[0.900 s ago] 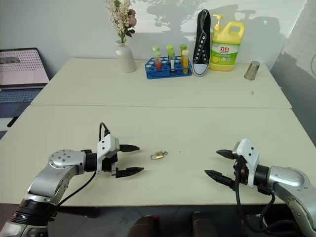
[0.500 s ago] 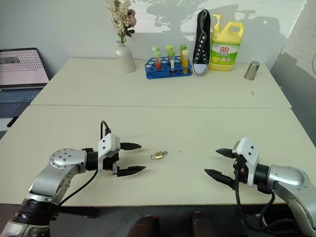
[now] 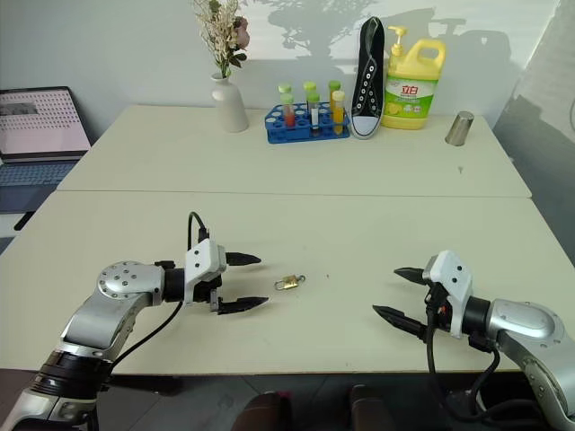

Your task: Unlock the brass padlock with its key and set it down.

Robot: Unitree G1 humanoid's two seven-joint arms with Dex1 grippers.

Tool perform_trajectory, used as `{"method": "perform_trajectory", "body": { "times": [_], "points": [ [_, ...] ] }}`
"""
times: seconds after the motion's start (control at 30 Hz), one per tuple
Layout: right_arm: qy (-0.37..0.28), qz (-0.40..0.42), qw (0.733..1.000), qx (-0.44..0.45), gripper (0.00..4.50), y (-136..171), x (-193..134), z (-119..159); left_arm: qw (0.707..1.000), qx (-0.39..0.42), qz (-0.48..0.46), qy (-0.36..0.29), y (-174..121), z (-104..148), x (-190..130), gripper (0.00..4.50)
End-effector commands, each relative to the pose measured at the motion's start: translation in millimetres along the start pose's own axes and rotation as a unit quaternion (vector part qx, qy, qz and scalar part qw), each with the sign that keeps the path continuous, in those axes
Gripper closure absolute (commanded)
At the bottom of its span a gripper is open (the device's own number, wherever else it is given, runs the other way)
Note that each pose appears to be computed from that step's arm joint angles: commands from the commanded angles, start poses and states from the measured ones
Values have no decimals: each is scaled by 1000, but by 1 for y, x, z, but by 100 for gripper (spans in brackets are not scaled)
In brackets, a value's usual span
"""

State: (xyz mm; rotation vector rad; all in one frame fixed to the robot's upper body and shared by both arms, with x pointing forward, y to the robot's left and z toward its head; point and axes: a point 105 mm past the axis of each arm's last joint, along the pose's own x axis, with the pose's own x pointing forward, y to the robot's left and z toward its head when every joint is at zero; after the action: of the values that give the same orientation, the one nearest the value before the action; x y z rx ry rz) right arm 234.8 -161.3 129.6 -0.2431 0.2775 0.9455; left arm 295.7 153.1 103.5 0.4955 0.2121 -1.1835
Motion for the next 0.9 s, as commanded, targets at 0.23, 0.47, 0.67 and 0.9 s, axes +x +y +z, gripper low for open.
{"method": "perform_trajectory", "body": {
  "times": [0.23, 0.47, 0.67, 0.9],
  "points": [
    [-11, 15, 999, -35, 10, 12, 1, 14, 999, 29, 7, 12, 10, -1, 18, 0],
    [-15, 14, 999, -30, 10, 20, 2, 15, 1000, 12, 5, 6, 13, 0, 58, 0],
    [-21, 8, 999, -23, 10, 25, 2, 15, 1000, 10, -8, 10, 11, 7, 74, 0],
    [-22, 4, 1000, -21, 10, 26, 1, 16, 999, 9, -22, 32, 10, 2, 71, 0]
  ]
}}
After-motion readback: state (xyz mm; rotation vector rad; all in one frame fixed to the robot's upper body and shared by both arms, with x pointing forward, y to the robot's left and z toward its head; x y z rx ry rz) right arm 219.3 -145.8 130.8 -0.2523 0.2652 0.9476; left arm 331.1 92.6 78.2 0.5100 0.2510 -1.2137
